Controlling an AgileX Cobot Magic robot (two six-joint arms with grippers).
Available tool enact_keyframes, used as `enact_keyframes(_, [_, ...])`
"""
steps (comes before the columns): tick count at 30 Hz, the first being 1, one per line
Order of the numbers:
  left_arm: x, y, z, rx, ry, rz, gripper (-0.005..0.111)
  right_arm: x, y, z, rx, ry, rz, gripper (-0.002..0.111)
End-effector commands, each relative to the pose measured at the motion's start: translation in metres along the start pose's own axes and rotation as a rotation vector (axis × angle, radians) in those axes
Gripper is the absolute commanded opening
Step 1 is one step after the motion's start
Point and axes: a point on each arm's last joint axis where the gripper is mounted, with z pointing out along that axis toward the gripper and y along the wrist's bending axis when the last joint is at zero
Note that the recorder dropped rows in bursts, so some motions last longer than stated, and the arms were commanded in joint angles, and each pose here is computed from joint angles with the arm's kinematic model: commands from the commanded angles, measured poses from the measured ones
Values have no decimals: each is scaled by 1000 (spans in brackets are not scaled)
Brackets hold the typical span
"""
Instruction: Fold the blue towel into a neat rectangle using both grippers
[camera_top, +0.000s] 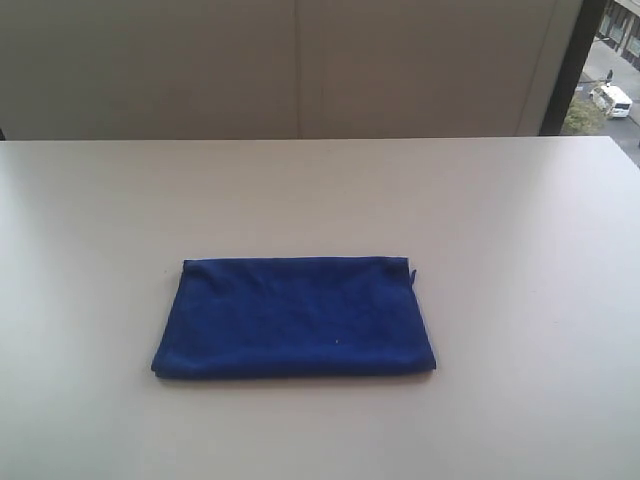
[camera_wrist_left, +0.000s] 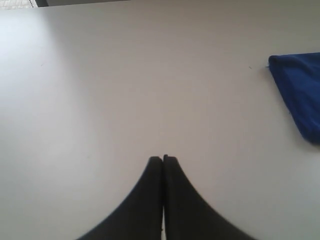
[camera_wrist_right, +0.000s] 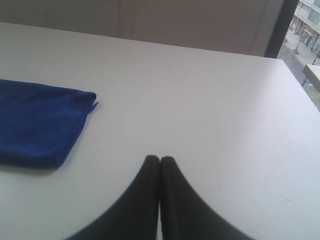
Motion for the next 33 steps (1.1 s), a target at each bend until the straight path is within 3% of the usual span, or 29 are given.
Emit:
enact_keyframes(1, [1,0,0,-2,-2,-5,0,-1,0,0,-1,-15,10,0])
enact_keyframes(33, [0,-1,0,20,-12,6,0,-1,0,0,-1,-15,10,0])
